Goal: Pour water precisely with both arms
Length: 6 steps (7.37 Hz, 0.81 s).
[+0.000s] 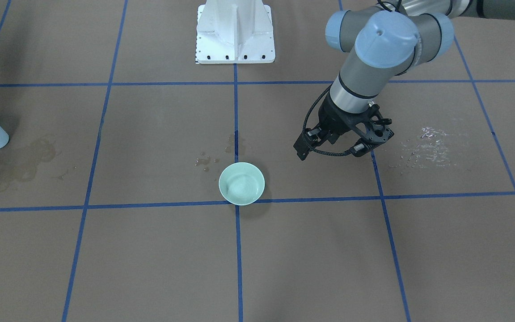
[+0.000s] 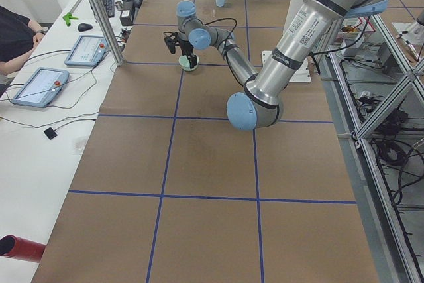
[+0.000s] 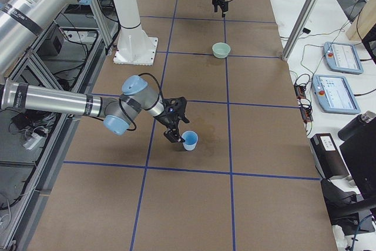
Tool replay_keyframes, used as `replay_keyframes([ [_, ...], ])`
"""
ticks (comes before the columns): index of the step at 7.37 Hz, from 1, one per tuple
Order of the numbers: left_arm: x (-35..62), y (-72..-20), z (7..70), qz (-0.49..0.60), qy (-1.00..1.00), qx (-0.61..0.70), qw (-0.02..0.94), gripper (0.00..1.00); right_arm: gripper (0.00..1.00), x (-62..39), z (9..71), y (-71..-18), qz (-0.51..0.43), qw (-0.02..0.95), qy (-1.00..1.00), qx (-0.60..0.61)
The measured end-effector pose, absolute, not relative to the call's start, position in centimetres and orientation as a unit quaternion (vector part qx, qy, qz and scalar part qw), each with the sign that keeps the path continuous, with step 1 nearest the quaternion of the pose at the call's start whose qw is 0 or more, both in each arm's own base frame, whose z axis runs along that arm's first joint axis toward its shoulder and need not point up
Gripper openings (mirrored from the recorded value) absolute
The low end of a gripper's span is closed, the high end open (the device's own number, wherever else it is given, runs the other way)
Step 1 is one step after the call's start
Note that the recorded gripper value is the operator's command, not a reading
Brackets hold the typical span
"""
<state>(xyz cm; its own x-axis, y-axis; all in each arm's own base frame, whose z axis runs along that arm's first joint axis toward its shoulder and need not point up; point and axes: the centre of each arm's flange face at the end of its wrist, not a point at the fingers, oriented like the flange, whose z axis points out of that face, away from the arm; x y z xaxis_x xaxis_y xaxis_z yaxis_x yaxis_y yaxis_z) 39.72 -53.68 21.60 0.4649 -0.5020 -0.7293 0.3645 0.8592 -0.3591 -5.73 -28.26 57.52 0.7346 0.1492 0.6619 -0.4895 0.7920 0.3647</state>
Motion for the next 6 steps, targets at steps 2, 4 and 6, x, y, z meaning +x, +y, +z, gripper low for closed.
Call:
replay_keyframes([
  [2,39.7,-53.7,21.9,-0.257,0.448,-0.072,0.853,1.0,1.0,-9.2,58.3,-27.3,0.189,0.891,-0.291,0.292],
  [4,39.7,-53.7,22.0,-0.258,0.447,-0.071,0.854,1.0,1.0,-12.7,59.1,-26.0,0.202,0.883,-0.29,0.308],
  [6,39.7,-53.7,22.1,-0.258,0.447,-0.072,0.854,1.0,1.0,-14.7,60.7,-24.8,0.209,0.878,-0.289,0.319],
])
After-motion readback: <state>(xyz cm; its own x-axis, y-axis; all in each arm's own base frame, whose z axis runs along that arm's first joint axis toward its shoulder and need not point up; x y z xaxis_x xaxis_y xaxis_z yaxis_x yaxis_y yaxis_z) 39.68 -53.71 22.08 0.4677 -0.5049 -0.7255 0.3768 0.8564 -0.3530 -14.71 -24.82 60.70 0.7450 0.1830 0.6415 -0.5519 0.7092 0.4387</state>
